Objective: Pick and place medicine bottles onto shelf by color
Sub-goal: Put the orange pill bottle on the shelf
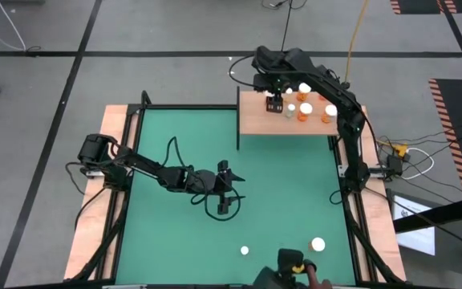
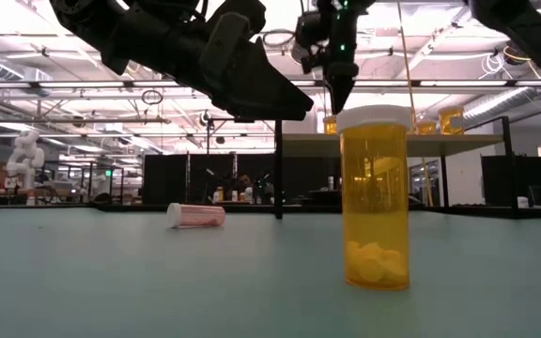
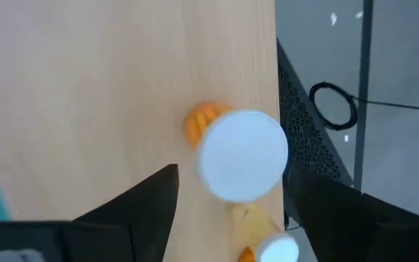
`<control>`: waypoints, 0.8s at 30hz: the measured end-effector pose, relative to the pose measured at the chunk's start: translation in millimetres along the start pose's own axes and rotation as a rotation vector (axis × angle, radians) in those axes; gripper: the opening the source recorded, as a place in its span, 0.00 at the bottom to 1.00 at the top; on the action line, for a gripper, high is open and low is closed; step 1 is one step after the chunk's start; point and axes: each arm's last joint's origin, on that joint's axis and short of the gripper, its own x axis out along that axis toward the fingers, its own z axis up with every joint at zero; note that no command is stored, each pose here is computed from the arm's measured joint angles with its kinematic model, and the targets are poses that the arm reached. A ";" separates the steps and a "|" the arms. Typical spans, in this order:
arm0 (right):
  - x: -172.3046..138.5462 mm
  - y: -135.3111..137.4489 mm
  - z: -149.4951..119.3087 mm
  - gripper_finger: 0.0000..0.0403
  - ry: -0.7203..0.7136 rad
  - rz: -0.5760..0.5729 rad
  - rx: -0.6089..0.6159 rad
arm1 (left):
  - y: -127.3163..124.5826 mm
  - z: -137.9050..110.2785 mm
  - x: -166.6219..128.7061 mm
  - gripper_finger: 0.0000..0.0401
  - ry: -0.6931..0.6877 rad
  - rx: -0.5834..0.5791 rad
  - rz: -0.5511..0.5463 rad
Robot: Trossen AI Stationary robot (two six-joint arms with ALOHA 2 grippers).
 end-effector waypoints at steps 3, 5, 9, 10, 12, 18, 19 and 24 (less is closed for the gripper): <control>-19.6 10.1 -1.7 0.65 -0.045 -0.018 0.010 | 0.0 0.1 0.0 0.69 -0.001 -0.003 0.000; -34.9 19.0 -3.4 0.65 -0.082 -0.027 0.034 | 0.0 0.2 0.0 0.69 -0.001 -0.006 0.000; -65.3 45.2 -6.4 0.65 -0.158 -0.029 0.058 | -2.1 0.6 -0.3 0.69 -0.005 -0.010 -0.005; -71.4 53.9 -7.6 0.65 -0.168 -0.023 0.056 | -2.7 0.9 -0.5 0.69 -0.008 -0.010 -0.006; -81.8 73.1 -10.0 0.65 -0.183 -0.005 0.063 | -3.9 1.8 -0.7 0.69 -0.017 -0.011 -0.010; -96.5 143.3 -26.8 0.65 -0.259 0.057 0.099 | -8.9 2.9 -1.6 0.69 -0.027 -0.026 -0.023; -96.6 157.3 -32.3 0.65 -0.284 0.062 0.090 | -10.4 3.0 -1.9 0.69 -0.028 -0.032 -0.027; -85.2 224.9 -68.8 0.65 -0.434 0.069 0.086 | -20.3 2.9 -3.9 0.69 -0.025 -0.069 -0.054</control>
